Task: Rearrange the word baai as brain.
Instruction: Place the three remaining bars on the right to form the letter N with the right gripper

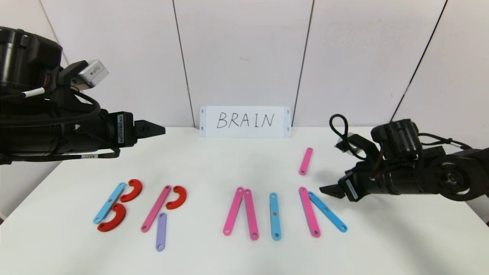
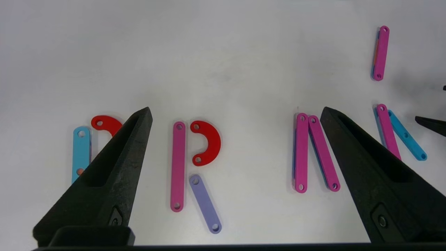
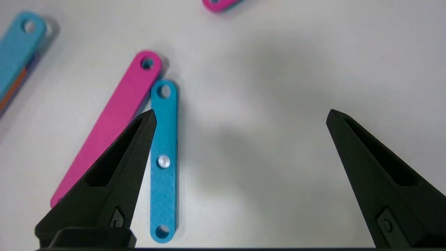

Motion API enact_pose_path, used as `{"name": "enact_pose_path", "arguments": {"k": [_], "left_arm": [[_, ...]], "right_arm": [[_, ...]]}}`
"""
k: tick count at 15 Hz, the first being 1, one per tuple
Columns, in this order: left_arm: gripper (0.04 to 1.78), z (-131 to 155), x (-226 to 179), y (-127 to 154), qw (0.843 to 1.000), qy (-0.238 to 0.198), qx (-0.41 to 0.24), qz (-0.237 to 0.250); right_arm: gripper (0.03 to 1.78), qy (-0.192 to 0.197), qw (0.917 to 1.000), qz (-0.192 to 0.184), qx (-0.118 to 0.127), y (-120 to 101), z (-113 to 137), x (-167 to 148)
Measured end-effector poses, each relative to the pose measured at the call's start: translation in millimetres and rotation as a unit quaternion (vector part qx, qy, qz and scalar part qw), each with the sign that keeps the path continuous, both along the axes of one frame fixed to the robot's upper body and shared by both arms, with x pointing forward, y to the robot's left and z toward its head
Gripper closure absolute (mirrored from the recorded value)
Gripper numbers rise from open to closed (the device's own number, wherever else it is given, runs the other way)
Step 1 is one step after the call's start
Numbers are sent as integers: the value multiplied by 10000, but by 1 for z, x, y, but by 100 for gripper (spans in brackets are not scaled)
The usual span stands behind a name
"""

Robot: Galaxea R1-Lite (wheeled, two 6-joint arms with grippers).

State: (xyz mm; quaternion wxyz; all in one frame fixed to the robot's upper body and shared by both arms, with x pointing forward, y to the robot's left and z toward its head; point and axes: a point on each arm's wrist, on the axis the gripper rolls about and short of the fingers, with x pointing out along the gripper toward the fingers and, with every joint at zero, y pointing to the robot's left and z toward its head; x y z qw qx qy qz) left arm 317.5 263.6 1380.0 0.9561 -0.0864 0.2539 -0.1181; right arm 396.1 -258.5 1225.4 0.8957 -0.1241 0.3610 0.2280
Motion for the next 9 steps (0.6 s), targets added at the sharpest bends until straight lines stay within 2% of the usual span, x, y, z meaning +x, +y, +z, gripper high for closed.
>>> {"name": "enact_pose_path", "arguments": {"k": [4,6,9], "left_arm": [[13,0,0,0,10000,-6,-2,1],[13,1,-1,0,10000,-12,-6,2],[13,2,-2,1,10000,-44,-13,7]], "right_arm": [[11,-663,9973,-237,202,19,32,31],[11,-894,9938,-613,257,40,37,55],[11,-988,9833,-1459,465,72,27,82]]}}
